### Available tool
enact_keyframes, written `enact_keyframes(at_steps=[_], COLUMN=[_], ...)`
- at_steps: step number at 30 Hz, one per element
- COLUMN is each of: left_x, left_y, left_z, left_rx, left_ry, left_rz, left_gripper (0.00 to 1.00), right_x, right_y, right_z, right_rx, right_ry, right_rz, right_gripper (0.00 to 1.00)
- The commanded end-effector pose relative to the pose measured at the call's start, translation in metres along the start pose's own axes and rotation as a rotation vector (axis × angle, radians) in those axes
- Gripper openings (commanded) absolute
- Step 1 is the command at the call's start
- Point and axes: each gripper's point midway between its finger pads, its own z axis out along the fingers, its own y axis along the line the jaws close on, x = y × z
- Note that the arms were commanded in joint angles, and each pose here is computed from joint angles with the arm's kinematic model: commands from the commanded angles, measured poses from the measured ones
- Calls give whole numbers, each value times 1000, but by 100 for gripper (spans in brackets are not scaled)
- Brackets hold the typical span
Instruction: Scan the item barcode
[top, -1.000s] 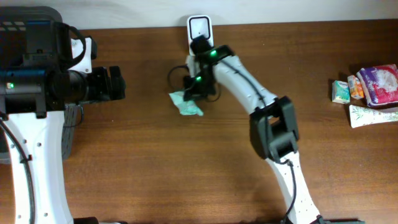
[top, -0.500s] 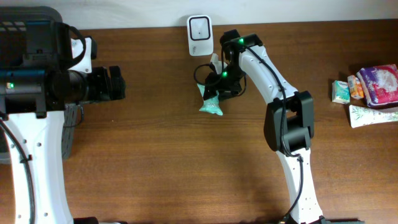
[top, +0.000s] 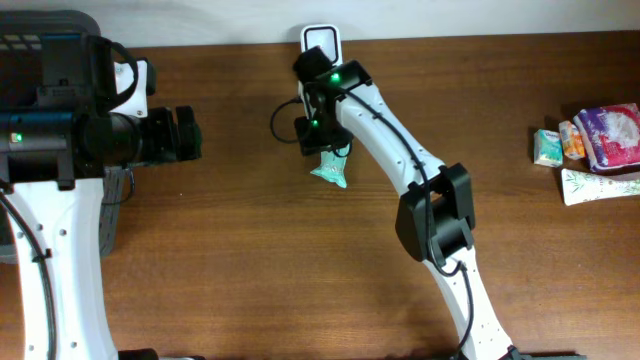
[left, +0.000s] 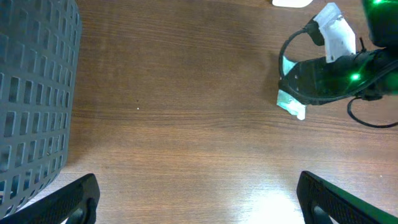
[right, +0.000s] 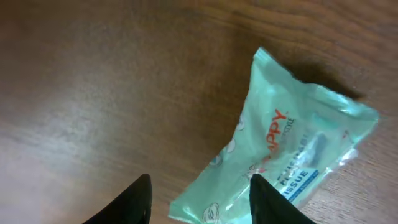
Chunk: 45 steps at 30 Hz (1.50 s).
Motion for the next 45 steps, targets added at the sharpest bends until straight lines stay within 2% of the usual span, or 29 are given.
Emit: enact_keyframes(at_steps=[1,8,11,16,20,22,23,24,26,29,33,37,38,40,42,45], left_x=[0,-1,0,0,-1,-1,0,-1,0,0,-1,0,-1,0,0,0], left_y=[-2,-2,-2,-2,-2,-2,-2,-2,-2,-2,-2,-2,-2,-2,-2,-2], left_z=[-2,-2,-2,-2,-2,-2,-2,-2,-2,-2,-2,-2,-2,-2,-2,-2], left_rx=[11,11,11,11,11,11,11,11,11,11,11,11,11,11,11,11], left_ry=[-6,-6,-6,-6,-6,-6,-6,-6,-6,-6,-6,-6,-6,-6,-6,-6], left_rz=[13,13,13,13,13,13,13,13,13,13,13,13,13,13,13,13], left_gripper=[99,99,99,99,99,99,99,99,99,99,99,99,99,99,99,99], right_x=[-9,-6,-6,5,10,11,11,15,16,20,25,38,46,55,57,46], right_y=[-21,-28,-48,-85,-118,-125,-120,-111,-96,-81,-94,-102,-107,-112,-117,-78], right_z=[-16,16,15,22,12,-24,-46,-62,-68,-34,6,16,23,38,42,30], right_rx=[198,208,300,337,353,351,348,347,342,361,419,507,528,537,560,345], right_ry=[-93,-77,-88,-29,3,4,3,5,0,30,20,46,65,83,73,92], right_rz=[77,101,108,160,225,244,218,202,173,123,164,134,129,127,154,124], right_gripper=[44,44,45,44,39,40,45,58,75,75,77,70,63,56,16,13])
